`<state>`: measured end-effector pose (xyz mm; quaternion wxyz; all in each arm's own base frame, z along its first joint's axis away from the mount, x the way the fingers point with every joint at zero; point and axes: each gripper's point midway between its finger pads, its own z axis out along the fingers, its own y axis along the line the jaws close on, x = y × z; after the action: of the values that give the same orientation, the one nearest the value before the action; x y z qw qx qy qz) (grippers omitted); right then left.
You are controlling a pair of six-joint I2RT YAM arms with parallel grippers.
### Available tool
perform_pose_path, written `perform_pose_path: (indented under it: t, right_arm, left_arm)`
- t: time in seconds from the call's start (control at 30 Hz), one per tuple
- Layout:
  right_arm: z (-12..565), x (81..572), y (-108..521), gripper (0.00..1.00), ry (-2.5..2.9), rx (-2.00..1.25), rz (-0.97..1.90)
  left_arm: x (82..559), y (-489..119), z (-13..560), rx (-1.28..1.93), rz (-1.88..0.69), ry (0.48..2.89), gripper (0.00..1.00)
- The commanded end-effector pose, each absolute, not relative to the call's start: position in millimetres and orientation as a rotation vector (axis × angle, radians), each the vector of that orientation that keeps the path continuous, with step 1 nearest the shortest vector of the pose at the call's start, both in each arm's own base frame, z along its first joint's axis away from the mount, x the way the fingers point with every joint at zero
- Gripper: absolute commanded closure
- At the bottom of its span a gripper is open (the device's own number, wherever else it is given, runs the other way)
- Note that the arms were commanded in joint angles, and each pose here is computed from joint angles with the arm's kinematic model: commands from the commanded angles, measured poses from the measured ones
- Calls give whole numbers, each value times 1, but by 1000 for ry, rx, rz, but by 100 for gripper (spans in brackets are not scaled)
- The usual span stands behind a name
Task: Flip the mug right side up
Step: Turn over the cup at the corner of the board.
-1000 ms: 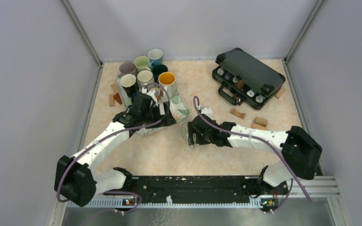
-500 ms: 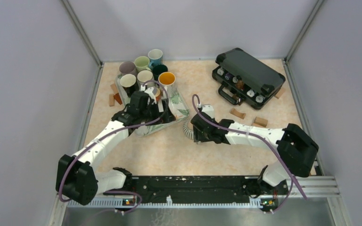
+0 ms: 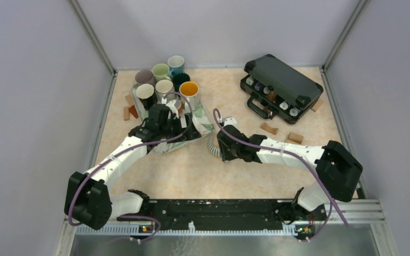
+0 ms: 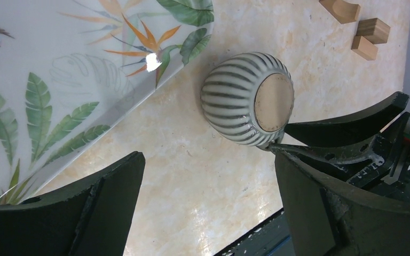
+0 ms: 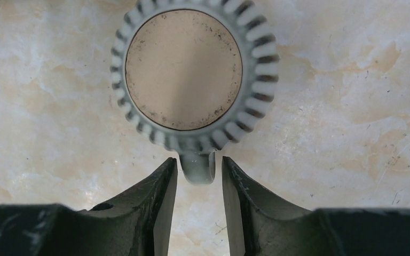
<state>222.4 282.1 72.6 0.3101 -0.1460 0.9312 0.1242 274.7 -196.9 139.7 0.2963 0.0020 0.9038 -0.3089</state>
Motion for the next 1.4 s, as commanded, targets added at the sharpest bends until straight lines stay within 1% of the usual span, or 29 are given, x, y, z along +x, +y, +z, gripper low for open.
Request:
perform_pose_path:
  t: [0.0, 0.73, 0.83, 0.9, 1.0, 1.03, 1.23, 1.37]
  right_arm:
    - [78, 227, 291, 64, 2433, -440, 351]
    - [67, 230, 297, 73, 2454, -452, 314]
    - [69, 230, 299, 78, 2451, -448, 321]
    - [68, 229, 301, 84, 2456, -442, 331]
    - [67, 228, 304, 98, 2467, -436, 350]
    - [67, 228, 305, 100, 2469, -430, 360]
    - [76, 225, 312, 100, 2455, -375, 446]
    - [88, 227, 317, 100, 2429, -303, 541]
  left_arm:
    - [278, -202, 143, 9, -870, 2370, 2]
    - [272, -209, 140, 11, -940, 2376, 2]
    - [269, -211, 139, 3, -959, 2381, 2]
    - [267, -213, 138, -3, -990, 2376, 2]
    - [262, -217, 137, -17, -1047, 2373, 2]
    - [261, -218, 137, -25, -1062, 2374, 2]
    - [253, -221, 134, -79, -1141, 2366, 2]
    - [253, -221, 143, -116, -1173, 2323, 2]
